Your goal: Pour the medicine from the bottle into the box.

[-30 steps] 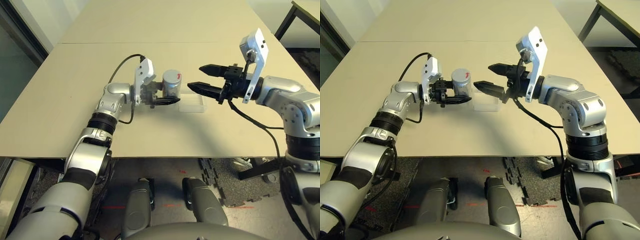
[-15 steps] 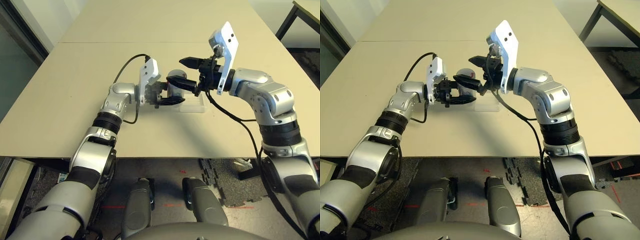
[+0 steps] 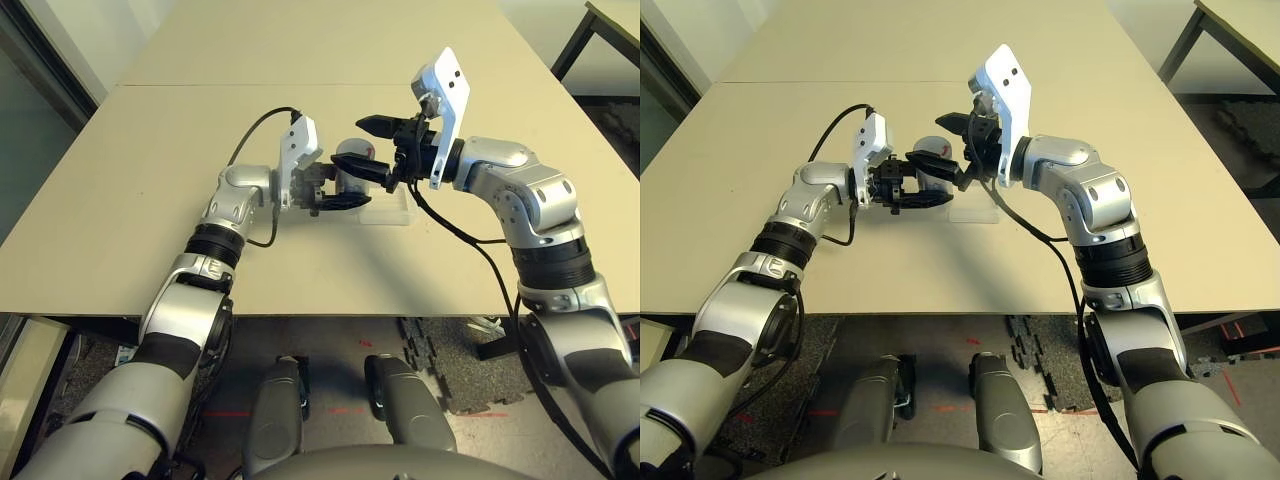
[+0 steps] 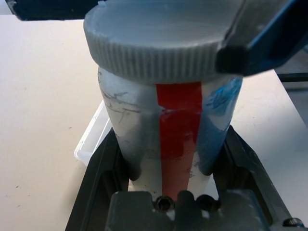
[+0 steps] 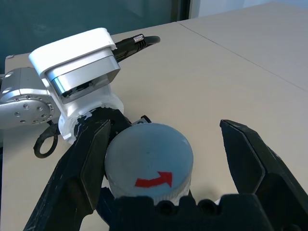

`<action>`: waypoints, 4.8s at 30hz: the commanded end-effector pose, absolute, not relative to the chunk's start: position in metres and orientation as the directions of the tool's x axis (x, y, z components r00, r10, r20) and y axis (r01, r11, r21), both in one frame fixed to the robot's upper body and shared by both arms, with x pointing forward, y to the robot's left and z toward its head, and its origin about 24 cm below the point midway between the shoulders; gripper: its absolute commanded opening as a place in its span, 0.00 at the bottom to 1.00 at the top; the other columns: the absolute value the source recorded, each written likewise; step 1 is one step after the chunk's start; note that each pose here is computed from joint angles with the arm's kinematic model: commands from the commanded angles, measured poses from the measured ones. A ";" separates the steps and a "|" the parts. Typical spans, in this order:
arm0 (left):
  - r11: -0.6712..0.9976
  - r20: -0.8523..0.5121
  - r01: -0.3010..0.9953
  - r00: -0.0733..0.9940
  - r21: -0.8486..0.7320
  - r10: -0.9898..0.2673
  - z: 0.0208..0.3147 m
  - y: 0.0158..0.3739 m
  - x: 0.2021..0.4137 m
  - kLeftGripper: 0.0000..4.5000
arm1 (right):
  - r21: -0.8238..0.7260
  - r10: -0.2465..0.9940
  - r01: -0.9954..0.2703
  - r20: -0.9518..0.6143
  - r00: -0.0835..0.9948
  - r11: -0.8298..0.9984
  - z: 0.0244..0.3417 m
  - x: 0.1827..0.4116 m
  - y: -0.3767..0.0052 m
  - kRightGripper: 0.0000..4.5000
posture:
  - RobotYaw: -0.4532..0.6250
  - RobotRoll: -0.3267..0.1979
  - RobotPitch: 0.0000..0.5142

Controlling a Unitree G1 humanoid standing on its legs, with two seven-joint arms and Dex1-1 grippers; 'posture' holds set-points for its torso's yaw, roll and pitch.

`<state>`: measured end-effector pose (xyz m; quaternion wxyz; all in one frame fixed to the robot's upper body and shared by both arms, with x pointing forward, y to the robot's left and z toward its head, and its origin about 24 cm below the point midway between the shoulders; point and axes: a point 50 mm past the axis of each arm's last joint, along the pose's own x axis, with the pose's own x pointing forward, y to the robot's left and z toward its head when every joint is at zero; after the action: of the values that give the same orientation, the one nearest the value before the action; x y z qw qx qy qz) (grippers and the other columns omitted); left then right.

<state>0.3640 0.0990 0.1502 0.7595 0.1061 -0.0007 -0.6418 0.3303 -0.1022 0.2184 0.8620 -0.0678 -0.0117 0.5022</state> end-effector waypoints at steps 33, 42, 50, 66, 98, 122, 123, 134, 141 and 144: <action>0.145 -0.144 0.972 0.173 0.183 -0.974 0.156 0.102 0.364 0.56 | -0.076 0.713 -0.719 -0.092 0.695 0.691 0.205 0.310 -0.180 1.00 | 0.20 0.62 0.24; 0.139 -0.149 0.974 0.166 0.180 -0.975 0.155 0.100 0.365 0.56 | -0.052 0.818 -0.822 -0.078 0.569 0.567 0.217 0.298 -0.150 1.00 | 0.19 0.62 0.24; 0.133 -0.150 0.975 0.161 0.178 -0.976 0.155 0.098 0.365 0.56 | -0.063 0.872 -0.874 -0.064 0.486 0.482 0.225 0.303 -0.122 1.00 | 0.20 0.62 0.25; 0.131 -0.145 0.976 0.157 0.174 -0.977 0.154 0.097 0.363 0.56 | -0.091 0.893 -0.896 -0.085 0.442 0.434 0.224 0.310 -0.106 0.81 | 0.21 0.62 0.26; 0.122 -0.182 0.981 0.149 0.150 -0.972 0.141 0.093 0.358 0.56 | -0.127 0.886 -0.877 0.041 0.463 0.464 0.266 0.317 -0.104 0.56 | 0.20 0.62 0.27; 0.259 -0.014 0.947 0.267 0.192 -0.964 0.167 0.090 0.369 0.56 | -0.146 0.667 -0.654 0.063 0.743 0.742 0.249 0.352 -0.134 0.56 | 0.22 0.62 0.27; 0.288 0.006 0.937 0.293 0.197 -0.956 0.170 0.090 0.370 0.56 | -0.139 0.639 -0.627 0.064 0.766 0.766 0.247 0.355 -0.137 0.56 | 0.22 0.62 0.26; 0.697 0.124 0.687 0.688 0.207 -0.715 0.166 0.117 0.394 0.56 | -0.033 0.296 -0.294 0.070 0.953 0.955 0.200 0.375 -0.164 0.56 | 0.24 0.62 0.23; 0.865 0.132 0.485 0.856 0.126 -0.499 0.146 0.129 0.403 0.56 | 0.008 0.180 -0.180 0.006 0.984 0.984 0.151 0.378 -0.173 0.56 | 0.25 0.62 0.21; 0.894 0.109 0.437 0.888 0.094 -0.446 0.138 0.131 0.404 0.56 | 0.007 0.139 -0.138 -0.025 0.990 0.990 0.134 0.379 -0.178 0.56 | 0.25 0.62 0.21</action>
<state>0.4029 0.1319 0.1388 0.9677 0.0361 -0.0659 -0.2407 0.3793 -0.1725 0.1465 0.9960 -0.0006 0.0012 0.0890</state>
